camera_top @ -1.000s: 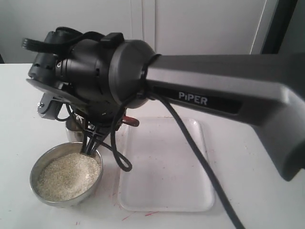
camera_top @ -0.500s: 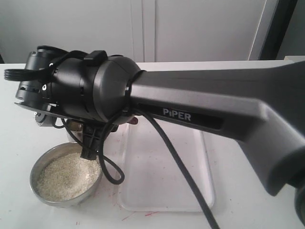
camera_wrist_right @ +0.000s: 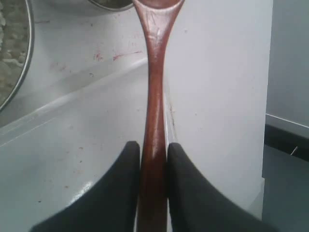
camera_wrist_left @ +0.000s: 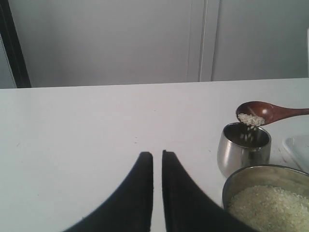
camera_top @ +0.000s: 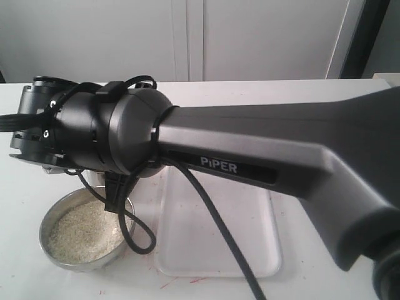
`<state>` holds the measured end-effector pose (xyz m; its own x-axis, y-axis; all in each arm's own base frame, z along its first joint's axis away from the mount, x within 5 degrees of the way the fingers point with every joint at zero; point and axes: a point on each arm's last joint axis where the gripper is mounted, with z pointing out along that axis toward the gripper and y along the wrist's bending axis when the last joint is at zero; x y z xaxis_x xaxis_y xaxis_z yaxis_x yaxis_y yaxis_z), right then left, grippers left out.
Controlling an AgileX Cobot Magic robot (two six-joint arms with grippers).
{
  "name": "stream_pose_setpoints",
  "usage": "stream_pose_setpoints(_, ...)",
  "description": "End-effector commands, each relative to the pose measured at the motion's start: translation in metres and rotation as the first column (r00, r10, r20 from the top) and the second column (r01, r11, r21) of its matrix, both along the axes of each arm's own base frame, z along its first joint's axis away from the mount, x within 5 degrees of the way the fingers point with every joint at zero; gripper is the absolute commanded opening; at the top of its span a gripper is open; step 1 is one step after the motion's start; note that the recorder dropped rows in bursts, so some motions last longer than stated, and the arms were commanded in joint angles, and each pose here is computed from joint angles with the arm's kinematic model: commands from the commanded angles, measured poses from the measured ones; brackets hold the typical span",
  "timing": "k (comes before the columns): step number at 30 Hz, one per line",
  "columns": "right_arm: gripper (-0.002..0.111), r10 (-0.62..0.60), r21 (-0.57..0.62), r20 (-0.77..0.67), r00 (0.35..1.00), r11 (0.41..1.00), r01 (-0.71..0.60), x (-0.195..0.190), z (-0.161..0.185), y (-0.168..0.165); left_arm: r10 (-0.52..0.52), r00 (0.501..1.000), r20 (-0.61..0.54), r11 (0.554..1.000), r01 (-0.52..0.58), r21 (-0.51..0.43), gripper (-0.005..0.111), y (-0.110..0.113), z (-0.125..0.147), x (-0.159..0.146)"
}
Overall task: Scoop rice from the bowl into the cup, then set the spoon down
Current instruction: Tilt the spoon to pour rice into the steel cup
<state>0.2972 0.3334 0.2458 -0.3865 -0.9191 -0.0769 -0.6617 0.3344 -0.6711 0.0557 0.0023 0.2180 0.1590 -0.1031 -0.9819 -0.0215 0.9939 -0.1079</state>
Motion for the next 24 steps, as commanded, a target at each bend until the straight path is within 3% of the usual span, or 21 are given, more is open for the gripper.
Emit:
stream_pose_setpoints(1,0.000,0.001,-0.011,0.028,1.000,1.000,-0.001,0.0010,0.0039,-0.0011,0.002,1.000,0.012,1.000,-0.002,-0.007,0.014,0.0002,0.0025,-0.0006)
stream_pose_setpoints(24,0.000,0.033,-0.059,0.065,0.997,0.998,-0.029,-0.0004,-0.0009,0.0046,0.002,1.000,0.012,1.000,-0.002,-0.007,0.014,0.0002,0.0025,-0.0006)
